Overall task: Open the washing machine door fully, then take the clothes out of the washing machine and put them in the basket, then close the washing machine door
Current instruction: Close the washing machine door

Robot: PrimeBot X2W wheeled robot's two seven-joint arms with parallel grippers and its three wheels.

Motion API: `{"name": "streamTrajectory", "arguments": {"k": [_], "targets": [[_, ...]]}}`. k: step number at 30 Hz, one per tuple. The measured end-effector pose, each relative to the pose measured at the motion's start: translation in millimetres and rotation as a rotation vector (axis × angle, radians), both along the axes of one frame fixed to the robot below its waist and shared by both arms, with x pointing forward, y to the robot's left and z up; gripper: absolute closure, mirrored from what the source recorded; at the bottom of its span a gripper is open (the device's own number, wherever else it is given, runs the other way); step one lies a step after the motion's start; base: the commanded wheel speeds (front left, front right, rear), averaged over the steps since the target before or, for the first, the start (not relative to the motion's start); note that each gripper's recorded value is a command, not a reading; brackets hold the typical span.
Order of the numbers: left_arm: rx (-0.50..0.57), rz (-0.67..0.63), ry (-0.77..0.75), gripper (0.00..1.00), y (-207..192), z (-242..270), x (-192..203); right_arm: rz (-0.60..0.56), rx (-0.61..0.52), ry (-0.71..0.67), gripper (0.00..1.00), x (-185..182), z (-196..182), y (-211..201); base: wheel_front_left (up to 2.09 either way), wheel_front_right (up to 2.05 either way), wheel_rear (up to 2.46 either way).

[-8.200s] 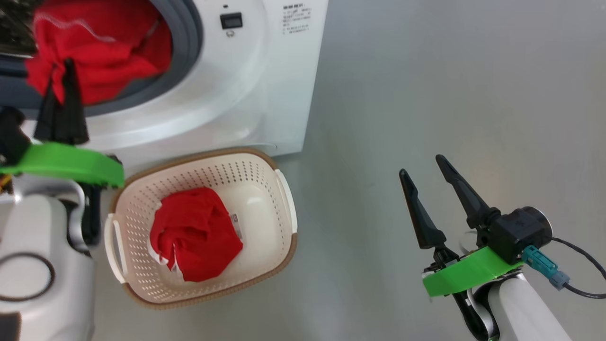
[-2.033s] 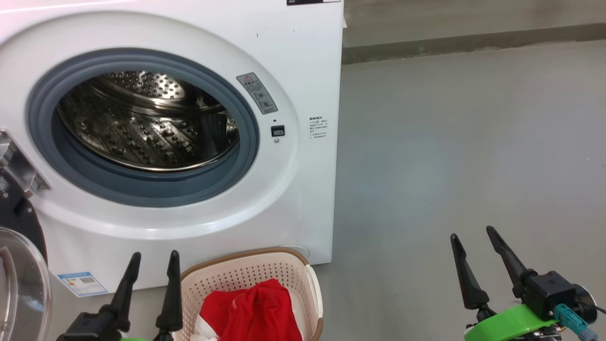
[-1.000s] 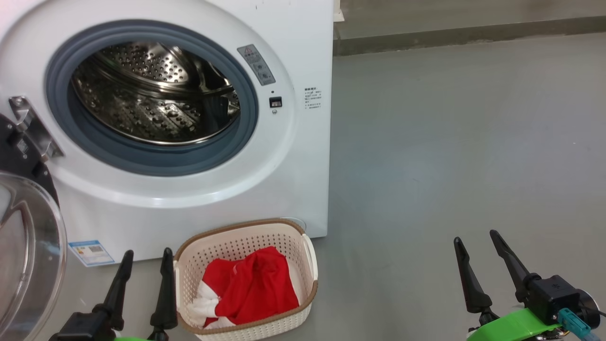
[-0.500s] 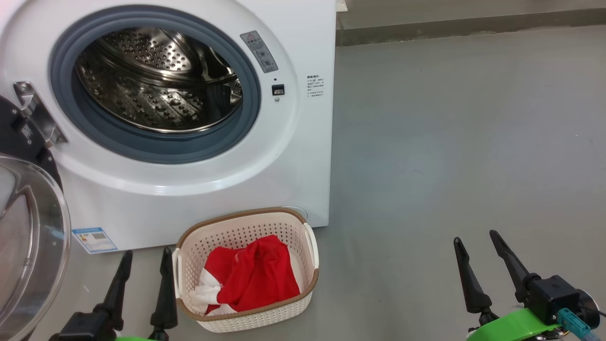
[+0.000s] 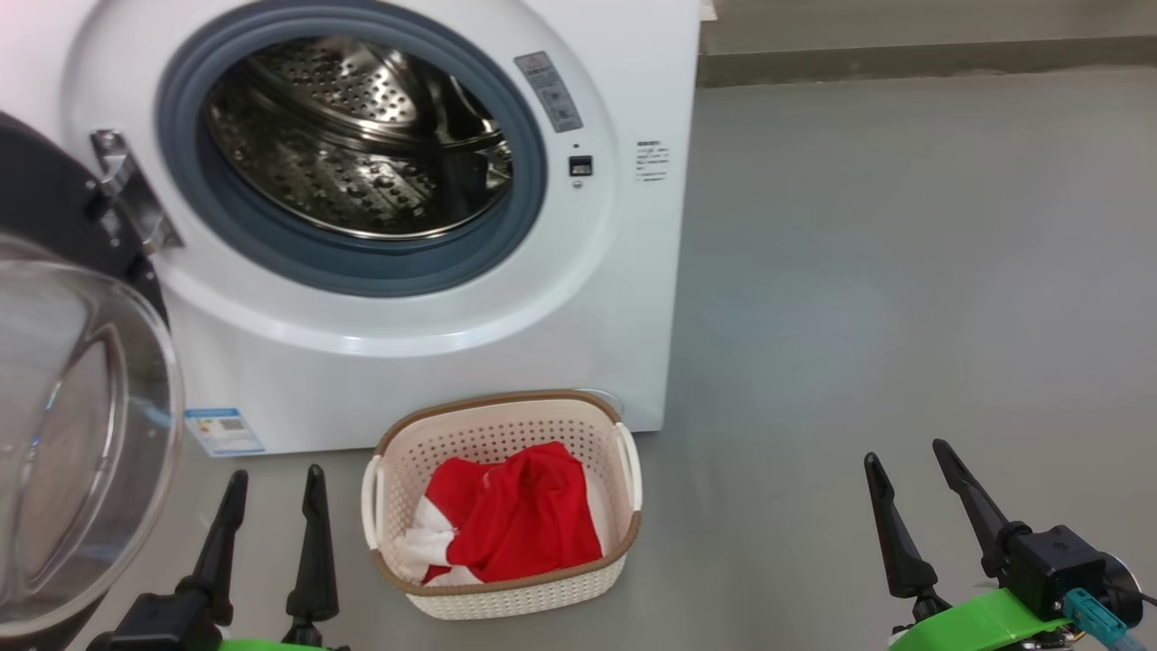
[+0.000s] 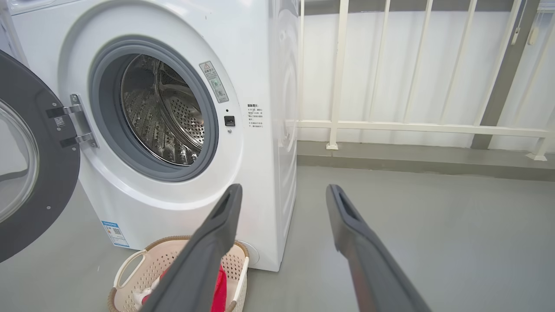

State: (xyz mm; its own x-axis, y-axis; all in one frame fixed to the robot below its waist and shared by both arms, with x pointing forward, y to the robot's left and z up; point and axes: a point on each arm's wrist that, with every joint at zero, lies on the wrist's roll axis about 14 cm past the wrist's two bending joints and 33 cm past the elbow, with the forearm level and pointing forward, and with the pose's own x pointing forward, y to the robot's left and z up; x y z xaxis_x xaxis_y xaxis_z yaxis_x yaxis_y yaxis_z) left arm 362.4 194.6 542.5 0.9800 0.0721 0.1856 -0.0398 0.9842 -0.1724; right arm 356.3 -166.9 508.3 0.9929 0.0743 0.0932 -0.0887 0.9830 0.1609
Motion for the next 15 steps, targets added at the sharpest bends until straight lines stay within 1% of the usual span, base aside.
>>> {"name": "streamTrajectory", "arguments": {"k": [9, 15], "targets": [[0.001, 0.093, -0.02, 0.0, 25.8, 6.5, -18.2, 0.093, -0.002, -0.011, 0.0, 13.7, 3.9, 30.9, 0.0, 0.0, 0.0], [0.026, 0.173, -0.025, 0.0, 48.9, 9.0, -35.6, 0.169, -0.004, -0.019, 0.0, 22.5, 7.0, 57.0, 0.0, 0.0, 0.0]]}}
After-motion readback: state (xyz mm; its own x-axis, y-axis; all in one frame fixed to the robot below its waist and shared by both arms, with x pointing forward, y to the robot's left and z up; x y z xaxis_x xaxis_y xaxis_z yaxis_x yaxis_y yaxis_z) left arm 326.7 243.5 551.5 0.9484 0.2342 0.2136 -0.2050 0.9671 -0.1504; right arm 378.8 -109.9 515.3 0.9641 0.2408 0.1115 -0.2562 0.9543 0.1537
